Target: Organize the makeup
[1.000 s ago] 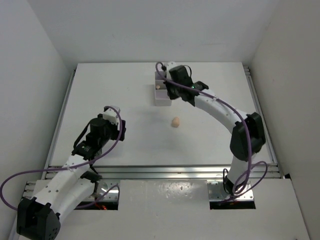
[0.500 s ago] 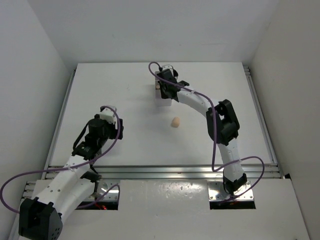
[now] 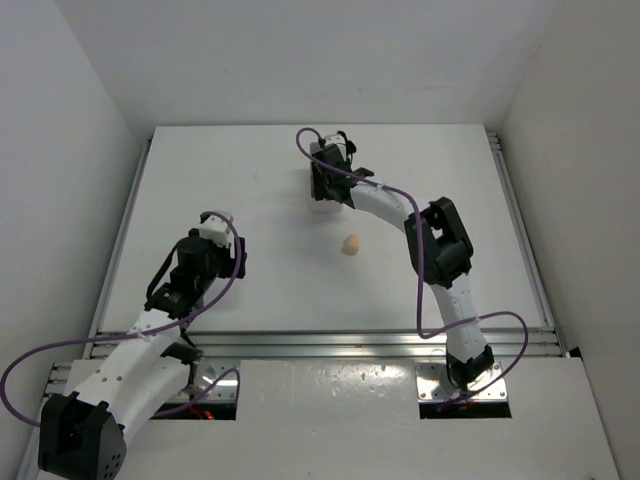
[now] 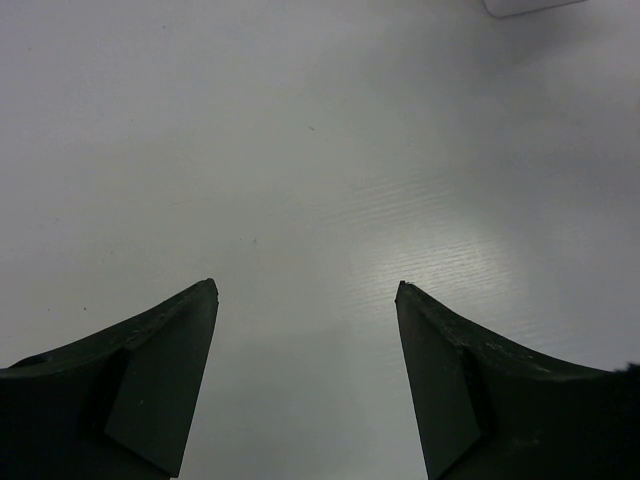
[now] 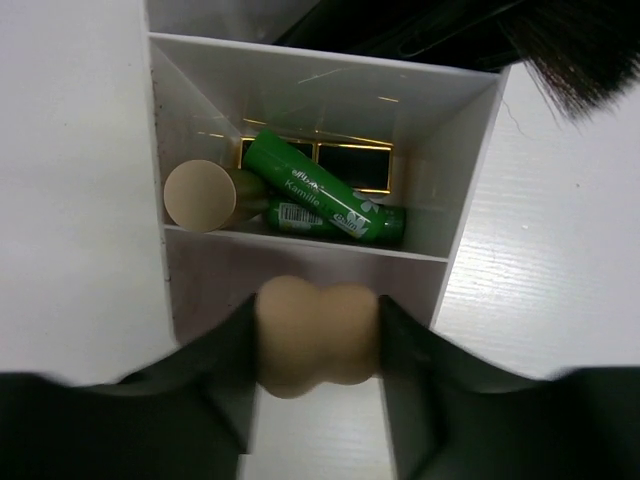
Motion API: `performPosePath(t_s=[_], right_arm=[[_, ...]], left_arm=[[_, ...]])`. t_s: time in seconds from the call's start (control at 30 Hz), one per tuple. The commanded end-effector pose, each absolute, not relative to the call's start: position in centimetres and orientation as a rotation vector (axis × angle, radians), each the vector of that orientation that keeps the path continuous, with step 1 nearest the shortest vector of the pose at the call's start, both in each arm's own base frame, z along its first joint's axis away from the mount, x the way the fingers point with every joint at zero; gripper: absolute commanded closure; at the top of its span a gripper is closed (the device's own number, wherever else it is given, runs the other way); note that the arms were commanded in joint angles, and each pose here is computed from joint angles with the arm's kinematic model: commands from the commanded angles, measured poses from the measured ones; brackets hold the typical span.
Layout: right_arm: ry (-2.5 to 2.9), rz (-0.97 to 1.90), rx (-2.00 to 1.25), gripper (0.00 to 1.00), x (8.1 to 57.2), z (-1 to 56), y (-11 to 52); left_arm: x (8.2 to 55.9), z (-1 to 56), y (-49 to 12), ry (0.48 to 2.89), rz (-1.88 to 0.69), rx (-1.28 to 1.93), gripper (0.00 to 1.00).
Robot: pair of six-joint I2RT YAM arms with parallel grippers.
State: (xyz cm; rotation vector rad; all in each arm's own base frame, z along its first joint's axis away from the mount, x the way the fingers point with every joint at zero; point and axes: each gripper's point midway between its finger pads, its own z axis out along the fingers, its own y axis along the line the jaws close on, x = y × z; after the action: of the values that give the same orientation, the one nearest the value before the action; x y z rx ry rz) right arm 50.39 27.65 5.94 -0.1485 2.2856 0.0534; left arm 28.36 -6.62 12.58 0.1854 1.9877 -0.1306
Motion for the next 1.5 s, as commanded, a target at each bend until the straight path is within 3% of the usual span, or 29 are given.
performPosePath(t_s=[0.0,0.13,0.23,0.53,0.73,0.97,1.23,1.47], right_arm=[[2.258,0.077,-0.136,0.46,50.8,6.4,28.1],[2.235,0.110,-0.198,0.31,50.3,7.3,29.2],[2.215,0.097,-0.212,0.27,50.0,8.3,29.5],[2.169,0.112,-0.201,0.24,49.0,12.8,29.1],[2.385,0.066,-0.400,0.12,42.0,11.4,26.2],[2.622,-0.055,-0.284,0.16,37.4,6.1,23.1],[2.677,-0.115,-0.222,0.24,36.6,2.9,22.2],[2.694,-0.056,-0.171,0.43,37.3,1.1,21.9]], left_arm=[[28.8,13.2,-6.4,1.960,-0.138,0.148,0.22],[28.8,13.2,-6.4,1.960,-0.138,0.148,0.22],[28.8,13.2,-6.6,1.960,-0.147,0.154,0.22],[28.8,13.5,-6.6,1.951,-0.148,0.153,0.22],[28.7,13.1,-6.6,1.960,-0.147,0.154,0.22],[28.7,13.0,-6.9,1.960,-0.166,0.167,0.22],[28.6,13.1,-7.0,1.958,-0.157,0.179,0.22],[28.5,13.3,-7.0,1.949,-0.158,0.178,0.22]])
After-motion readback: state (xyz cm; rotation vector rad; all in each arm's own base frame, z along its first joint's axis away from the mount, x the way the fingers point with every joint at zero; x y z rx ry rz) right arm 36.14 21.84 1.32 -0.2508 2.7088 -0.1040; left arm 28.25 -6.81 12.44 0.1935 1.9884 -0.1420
